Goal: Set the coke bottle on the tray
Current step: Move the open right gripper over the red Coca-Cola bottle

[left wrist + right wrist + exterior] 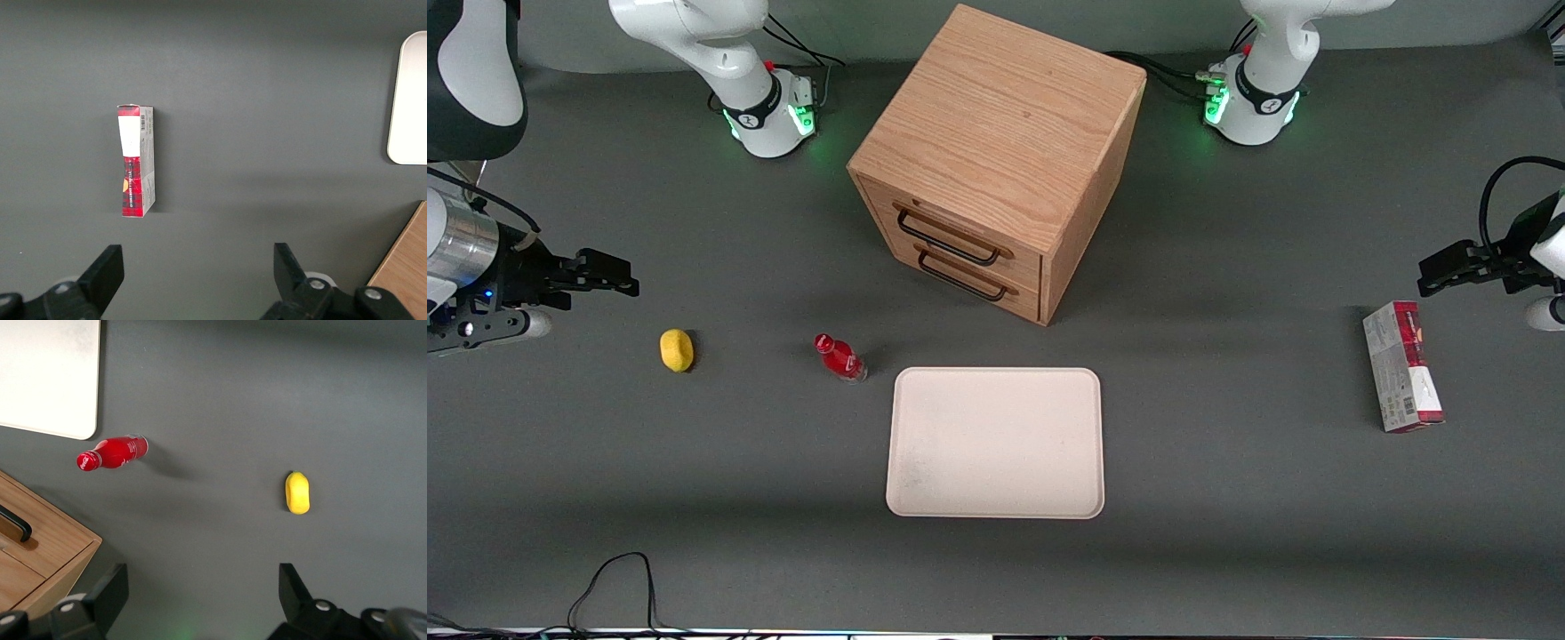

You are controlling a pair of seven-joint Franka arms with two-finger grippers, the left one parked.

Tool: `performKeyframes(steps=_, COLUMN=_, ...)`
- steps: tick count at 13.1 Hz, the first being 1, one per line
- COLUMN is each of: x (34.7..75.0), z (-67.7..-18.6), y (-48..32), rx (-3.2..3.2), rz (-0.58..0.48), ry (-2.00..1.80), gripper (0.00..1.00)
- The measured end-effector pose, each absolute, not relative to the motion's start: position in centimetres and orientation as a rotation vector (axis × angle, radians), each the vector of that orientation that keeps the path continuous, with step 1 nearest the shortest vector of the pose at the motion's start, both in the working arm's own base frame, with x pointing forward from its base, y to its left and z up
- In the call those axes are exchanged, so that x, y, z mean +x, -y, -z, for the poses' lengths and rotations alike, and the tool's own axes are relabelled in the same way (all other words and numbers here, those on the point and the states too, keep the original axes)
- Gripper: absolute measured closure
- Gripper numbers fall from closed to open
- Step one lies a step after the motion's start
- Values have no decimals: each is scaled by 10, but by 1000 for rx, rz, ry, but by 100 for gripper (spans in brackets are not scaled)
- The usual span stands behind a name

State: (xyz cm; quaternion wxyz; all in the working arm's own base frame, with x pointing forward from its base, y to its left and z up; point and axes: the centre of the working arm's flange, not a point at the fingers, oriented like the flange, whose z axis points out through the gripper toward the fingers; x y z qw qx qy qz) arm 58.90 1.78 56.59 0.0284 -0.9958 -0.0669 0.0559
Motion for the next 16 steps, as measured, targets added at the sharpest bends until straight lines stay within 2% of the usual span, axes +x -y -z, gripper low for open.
performKeyframes(steps=2, x=602, z=-575, y=-51, rx=-3085, rz=-152, ry=141, gripper=0)
performKeyframes(steps=5, x=622, z=-575, y=-160, rx=-3105, rz=-156, ry=21, gripper=0)
performKeyframes(steps=8, x=617, z=-562, y=-249, rx=-3128, rz=-166, ry=-21, gripper=0)
performKeyframes(steps=11, x=623, z=-561, y=-239, rx=-3132, rz=-175, ry=-51, gripper=0)
performKeyframes(steps=13, x=624, z=-554, y=-229, rx=-3138, rz=-216, ry=-65, gripper=0)
performKeyframes(steps=16, x=627, z=-520, y=-232, rx=-3145, rz=-257, ry=-67, gripper=0)
